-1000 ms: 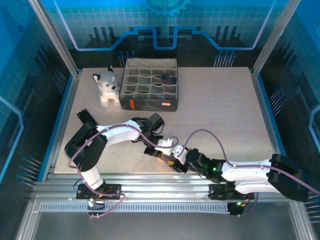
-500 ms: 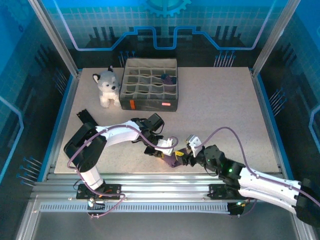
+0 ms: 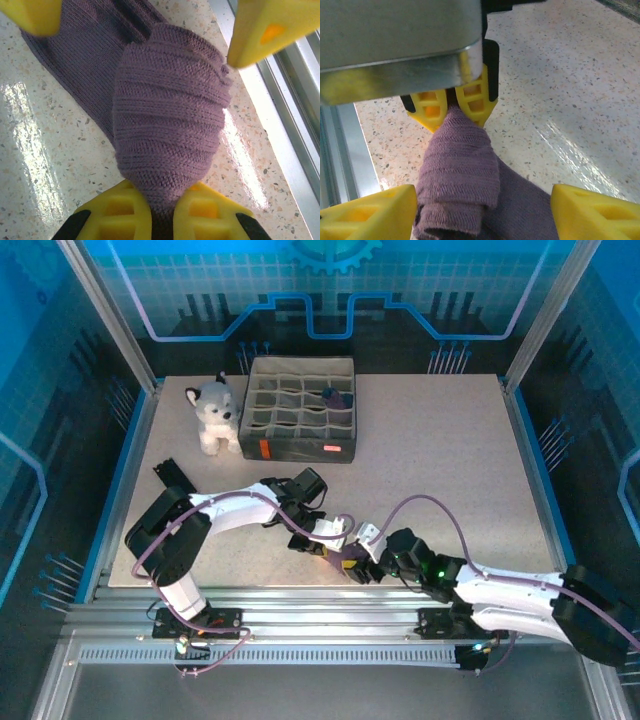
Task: Roll the socks
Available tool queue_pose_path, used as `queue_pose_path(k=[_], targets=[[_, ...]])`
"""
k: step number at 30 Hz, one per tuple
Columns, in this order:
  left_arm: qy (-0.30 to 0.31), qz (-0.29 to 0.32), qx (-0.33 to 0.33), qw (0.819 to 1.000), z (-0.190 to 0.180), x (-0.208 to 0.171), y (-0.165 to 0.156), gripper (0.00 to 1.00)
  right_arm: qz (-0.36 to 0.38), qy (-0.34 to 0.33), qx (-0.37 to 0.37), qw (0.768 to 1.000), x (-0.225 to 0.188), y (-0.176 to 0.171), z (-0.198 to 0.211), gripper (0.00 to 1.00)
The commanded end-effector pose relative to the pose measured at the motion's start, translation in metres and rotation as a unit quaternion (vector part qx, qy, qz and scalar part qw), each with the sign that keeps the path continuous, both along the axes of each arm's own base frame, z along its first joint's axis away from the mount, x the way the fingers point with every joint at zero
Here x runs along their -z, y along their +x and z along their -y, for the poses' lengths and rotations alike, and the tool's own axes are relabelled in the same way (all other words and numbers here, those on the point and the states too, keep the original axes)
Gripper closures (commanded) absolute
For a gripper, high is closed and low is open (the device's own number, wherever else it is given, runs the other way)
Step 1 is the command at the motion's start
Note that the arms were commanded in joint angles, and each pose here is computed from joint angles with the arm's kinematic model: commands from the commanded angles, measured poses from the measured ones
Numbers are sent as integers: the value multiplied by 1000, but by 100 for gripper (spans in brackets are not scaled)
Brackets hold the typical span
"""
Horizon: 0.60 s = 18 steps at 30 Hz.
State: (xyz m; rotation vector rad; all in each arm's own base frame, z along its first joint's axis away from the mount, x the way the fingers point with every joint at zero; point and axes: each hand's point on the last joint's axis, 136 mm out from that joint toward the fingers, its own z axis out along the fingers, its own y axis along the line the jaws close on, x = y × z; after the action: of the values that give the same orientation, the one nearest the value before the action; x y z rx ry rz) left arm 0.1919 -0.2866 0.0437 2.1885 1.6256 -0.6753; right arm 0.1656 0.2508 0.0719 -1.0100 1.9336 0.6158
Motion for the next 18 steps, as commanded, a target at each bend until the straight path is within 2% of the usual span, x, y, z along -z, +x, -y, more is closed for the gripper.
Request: queue_pose_path(k=[1,8,13,15,17,18], targets=[[-20,-7,20,1000,1,-6,-11,100,36,41,-24,998,-30,7,-24,29],[-21,-8,16,1000,2,-8,-9,100,16,24,-45,999,-11,4,-36,31],[-24,-10,2,1000,4,-9,-7,100,-2,9,-49,999,9,0,-43,38],[-24,-8,-5,1000,4,-10,-5,100,-4,7,-46,999,16,-2,-44,45],[-25,-7,-8,1000,5,-9,-5,100,-3,2,-44,999,22,-6,-45,60],[-25,-5,-10,1000,4,-9,-5,100,2,-5,-41,999,24,-8,-45,71]])
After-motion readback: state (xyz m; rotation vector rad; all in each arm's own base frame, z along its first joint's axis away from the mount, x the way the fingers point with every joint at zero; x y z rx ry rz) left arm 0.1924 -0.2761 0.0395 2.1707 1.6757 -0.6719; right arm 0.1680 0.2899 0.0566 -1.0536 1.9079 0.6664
